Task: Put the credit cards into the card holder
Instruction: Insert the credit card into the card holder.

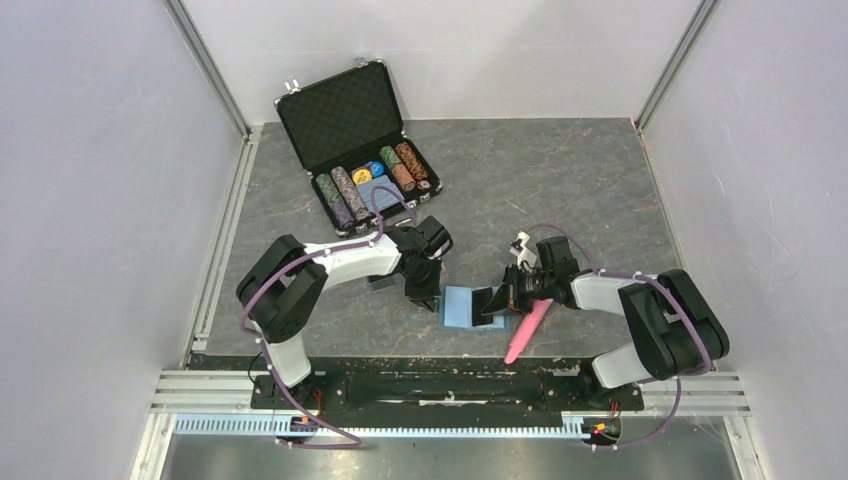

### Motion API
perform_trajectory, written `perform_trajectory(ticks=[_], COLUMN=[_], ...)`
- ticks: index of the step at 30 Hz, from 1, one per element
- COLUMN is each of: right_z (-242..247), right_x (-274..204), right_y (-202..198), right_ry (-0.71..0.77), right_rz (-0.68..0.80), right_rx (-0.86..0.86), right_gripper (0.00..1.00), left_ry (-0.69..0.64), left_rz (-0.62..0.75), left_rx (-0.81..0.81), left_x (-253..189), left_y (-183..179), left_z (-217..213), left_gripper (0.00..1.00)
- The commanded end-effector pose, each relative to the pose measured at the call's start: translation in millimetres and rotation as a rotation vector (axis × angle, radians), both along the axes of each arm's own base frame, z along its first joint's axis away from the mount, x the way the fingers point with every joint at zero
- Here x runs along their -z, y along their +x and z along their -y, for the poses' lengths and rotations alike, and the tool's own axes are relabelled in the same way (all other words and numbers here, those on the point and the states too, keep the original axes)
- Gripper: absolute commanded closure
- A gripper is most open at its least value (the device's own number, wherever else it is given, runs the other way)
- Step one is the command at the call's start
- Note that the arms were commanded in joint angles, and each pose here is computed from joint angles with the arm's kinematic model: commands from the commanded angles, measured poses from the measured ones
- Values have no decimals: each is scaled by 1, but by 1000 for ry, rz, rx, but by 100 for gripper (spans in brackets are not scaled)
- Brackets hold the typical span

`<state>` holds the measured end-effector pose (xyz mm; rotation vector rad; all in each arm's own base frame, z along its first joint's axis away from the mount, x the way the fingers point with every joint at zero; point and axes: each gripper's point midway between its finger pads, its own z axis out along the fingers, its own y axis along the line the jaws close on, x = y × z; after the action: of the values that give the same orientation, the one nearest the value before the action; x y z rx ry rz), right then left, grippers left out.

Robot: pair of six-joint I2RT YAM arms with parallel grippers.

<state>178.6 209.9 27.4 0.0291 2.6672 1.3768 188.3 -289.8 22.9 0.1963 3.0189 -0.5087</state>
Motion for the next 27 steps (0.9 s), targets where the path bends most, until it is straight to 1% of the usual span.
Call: perform_trajectory(ticks=[1, 10, 19, 27], right_z=[-6, -9, -19, -24], right_x=[-9, -6, -7, 1], right_y=[11, 8, 9, 8], right_ry=[41, 48, 85, 72], right_rz=[43, 36, 53, 46], right_rx=[-11, -35, -66, -86], right_gripper=[100, 100, 100, 100], left_ry=[22, 32, 37, 42], left_rz=[-11, -34, -46, -49], left_rx=[-29, -13, -7, -6], left_x=[7, 15, 18, 18], left_y=[0, -2, -4, -5], left_z=[1, 4, 4, 4], left_gripper=[82, 83, 84, 85])
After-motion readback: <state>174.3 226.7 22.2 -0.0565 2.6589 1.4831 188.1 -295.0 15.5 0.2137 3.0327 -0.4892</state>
